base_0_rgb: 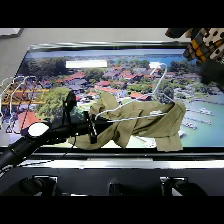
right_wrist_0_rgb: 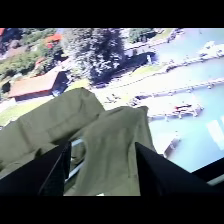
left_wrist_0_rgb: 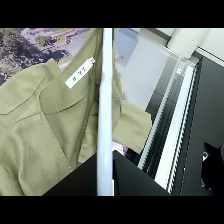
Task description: Fold the clothes and pants, and hang the long-sleeved shirts on hangers.
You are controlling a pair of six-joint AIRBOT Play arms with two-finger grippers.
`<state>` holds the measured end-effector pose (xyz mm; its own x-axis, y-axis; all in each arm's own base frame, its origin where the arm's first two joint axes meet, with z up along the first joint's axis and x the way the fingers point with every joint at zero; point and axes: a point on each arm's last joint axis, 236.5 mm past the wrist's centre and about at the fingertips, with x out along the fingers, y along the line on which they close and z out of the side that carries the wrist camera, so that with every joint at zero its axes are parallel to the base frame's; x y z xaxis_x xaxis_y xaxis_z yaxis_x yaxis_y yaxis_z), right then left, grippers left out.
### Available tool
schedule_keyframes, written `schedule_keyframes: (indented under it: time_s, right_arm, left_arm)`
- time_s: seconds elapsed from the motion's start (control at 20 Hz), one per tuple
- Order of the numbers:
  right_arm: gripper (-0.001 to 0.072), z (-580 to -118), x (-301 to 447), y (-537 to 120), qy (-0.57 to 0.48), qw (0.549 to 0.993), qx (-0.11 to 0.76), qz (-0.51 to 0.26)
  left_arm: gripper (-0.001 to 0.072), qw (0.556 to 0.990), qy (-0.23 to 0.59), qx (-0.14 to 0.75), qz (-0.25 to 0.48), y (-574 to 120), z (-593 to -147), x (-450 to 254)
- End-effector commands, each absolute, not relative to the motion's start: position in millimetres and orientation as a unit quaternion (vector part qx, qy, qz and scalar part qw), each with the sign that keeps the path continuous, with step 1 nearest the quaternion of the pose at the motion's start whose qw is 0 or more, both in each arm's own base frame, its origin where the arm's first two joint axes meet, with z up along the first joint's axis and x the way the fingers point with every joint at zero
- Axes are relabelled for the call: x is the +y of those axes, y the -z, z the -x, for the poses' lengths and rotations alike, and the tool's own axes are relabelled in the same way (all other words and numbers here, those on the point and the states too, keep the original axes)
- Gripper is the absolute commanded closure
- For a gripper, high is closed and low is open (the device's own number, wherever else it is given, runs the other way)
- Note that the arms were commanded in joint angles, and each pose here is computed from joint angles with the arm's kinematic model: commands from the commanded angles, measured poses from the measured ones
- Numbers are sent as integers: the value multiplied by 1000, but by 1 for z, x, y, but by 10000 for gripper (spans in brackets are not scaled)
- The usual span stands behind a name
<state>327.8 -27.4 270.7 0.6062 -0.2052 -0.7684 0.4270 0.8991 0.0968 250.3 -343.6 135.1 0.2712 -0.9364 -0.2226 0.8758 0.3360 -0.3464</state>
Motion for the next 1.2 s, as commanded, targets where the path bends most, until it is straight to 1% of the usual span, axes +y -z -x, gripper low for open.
schedule_keyframes:
  time_s: [0.0, 0.05, 0.1, 0.2, 0.3, 0.45, 0.5, 0.6, 0.8, 0.85, 0.9, 0.95, 1.15]
  right_arm:
    - [233, -318, -62, -250, 92, 875, 472, -59]
    - [233, -317, -63, -239, 69, 865, 495, -54]
    - [232, -322, -61, -231, 51, 859, 503, -78]
    - [224, -326, -40, -207, -15, 838, 541, -77]
    - [225, -324, -27, -175, -35, 808, 581, -95]
    - [233, -311, -8, -131, -53, 767, 632, -99]
    - [233, -312, 0, -120, -60, 763, 637, -94]
    - [233, -325, 13, -107, -58, 774, 624, -96]
    - [236, -348, 23, -101, -35, 798, 592, -106]
    - [249, -350, 19, -101, -26, 801, 589, -102]
    - [311, -350, 16, -101, -21, 802, 589, -100]
    - [325, -350, 12, -100, -13, 802, 589, -96]
    - [330, -349, 9, -99, -2, 800, 592, -100]
  left_arm:
    - [678, 794, 571, 196, 77, -135, -250, -344]
    - [678, 793, 571, 196, 77, -135, -250, -344]
    - [678, 793, 571, 196, 77, -135, -250, -344]
    - [678, 794, 571, 196, 77, -135, -250, -344]
    - [678, 794, 571, 196, 77, -135, -250, -344]
    - [678, 794, 571, 196, 77, -135, -250, -344]
    - [678, 794, 571, 196, 77, -135, -250, -344]
    - [678, 793, 571, 196, 77, -135, -250, -344]
    - [677, 793, 571, 196, 77, -135, -250, -344]
    - [677, 793, 571, 196, 77, -135, -250, -344]
    - [677, 793, 571, 196, 77, -135, -250, -344]
    - [677, 793, 571, 196, 77, -135, -250, -344]
    - [677, 793, 571, 196, 77, -135, -250, -344]
